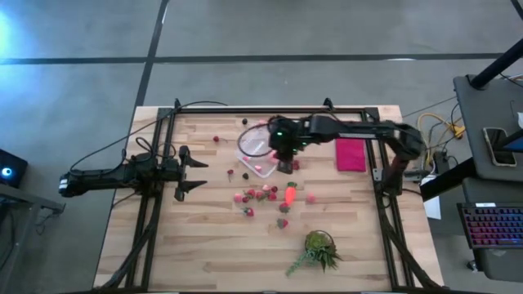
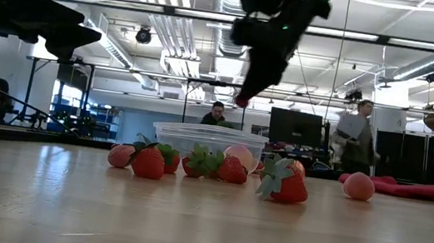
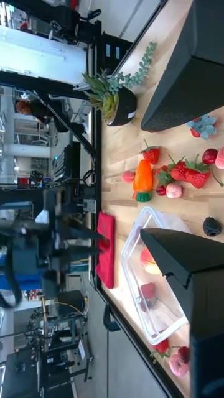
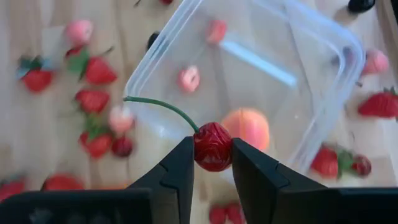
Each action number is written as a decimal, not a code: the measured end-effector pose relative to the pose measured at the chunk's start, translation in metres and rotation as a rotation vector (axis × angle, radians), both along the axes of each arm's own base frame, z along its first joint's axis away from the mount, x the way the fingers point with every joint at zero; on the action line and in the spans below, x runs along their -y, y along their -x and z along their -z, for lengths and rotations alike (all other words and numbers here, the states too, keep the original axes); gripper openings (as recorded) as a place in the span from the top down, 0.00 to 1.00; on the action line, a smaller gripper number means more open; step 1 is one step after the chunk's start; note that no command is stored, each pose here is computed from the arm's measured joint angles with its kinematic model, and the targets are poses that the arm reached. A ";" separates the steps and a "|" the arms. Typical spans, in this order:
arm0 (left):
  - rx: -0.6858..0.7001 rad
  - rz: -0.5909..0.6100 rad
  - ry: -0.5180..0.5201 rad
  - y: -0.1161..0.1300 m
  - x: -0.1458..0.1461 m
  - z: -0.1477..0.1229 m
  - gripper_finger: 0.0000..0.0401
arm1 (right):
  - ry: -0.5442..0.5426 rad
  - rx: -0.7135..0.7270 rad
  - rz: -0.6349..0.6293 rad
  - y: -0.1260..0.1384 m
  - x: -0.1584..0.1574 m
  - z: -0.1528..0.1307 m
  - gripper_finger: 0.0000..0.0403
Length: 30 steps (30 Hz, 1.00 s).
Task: Pick and placing Produce into tupperware
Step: Put the red cherry into the transparent container, then put the pink apricot into the transparent container
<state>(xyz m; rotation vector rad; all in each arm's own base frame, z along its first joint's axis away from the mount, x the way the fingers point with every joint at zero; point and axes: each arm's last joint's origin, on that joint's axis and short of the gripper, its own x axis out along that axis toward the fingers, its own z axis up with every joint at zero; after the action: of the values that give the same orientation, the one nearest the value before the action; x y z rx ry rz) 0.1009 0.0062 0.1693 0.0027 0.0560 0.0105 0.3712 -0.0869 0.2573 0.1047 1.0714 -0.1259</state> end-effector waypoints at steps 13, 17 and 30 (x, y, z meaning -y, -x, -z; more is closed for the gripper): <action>-0.004 0.000 0.000 0.000 0.000 0.000 0.36 | -0.011 -0.257 0.020 -0.041 0.016 0.050 0.55; -0.004 0.000 0.001 0.000 0.000 0.000 0.36 | 0.009 -0.250 0.004 -0.037 0.012 0.038 0.47; -0.004 0.000 0.001 0.000 0.000 0.000 0.36 | -0.172 -0.436 0.206 0.059 -0.012 0.006 0.42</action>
<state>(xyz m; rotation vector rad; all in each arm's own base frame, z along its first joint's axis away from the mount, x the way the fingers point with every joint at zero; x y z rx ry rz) 0.1011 0.0062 0.1689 0.0020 0.0605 0.0104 0.3127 -0.0752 0.2510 0.3554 1.5053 -0.2500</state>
